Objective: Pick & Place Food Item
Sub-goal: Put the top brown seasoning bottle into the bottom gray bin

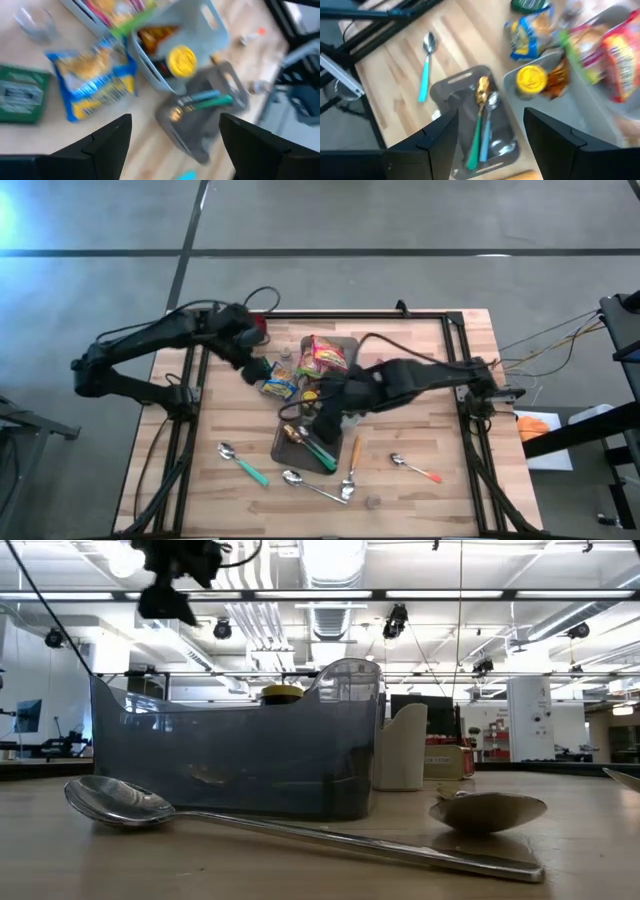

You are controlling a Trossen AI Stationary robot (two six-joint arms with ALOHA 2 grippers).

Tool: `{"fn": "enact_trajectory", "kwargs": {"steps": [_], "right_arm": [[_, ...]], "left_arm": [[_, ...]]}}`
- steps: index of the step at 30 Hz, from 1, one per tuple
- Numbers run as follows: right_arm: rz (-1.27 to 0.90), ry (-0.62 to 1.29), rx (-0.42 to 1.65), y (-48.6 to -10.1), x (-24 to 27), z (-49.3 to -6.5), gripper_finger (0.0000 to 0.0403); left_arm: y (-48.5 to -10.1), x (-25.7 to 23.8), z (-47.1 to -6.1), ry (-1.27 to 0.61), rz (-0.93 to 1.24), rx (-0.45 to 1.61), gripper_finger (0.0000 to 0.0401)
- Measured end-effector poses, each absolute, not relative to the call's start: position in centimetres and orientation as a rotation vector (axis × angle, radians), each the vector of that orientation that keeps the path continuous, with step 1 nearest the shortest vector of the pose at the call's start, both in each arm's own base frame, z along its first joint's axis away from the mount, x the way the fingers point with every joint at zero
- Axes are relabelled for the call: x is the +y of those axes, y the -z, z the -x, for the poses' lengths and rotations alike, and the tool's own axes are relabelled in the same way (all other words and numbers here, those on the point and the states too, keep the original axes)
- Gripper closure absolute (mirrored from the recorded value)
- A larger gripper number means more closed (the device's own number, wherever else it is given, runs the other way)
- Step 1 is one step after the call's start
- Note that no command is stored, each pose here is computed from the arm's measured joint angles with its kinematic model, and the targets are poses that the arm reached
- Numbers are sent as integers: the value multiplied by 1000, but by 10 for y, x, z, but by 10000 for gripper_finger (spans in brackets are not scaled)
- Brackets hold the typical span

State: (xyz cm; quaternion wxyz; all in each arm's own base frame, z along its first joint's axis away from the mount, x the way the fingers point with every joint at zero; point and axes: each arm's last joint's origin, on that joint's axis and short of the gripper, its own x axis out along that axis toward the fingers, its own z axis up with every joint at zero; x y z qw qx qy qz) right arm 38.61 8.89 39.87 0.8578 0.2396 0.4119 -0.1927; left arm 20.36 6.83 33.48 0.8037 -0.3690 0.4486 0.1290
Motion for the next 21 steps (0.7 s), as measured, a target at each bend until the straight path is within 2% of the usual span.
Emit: {"fn": "enact_trajectory", "kwargs": {"steps": [6, 11, 21], "right_arm": [[-470, 448, 812, -426, 86, -343, 181], [-483, 515, 776, -436, 83, -310, 181], [-523, 606, 733, -430, 77, -264, 181]], "left_arm": [[-334, 101, -223, -375, 670, 989, 95], [-311, 127, -236, -524, 594, 1098, 95], [-259, 157, -274, -487, 558, 1283, 95]]}}
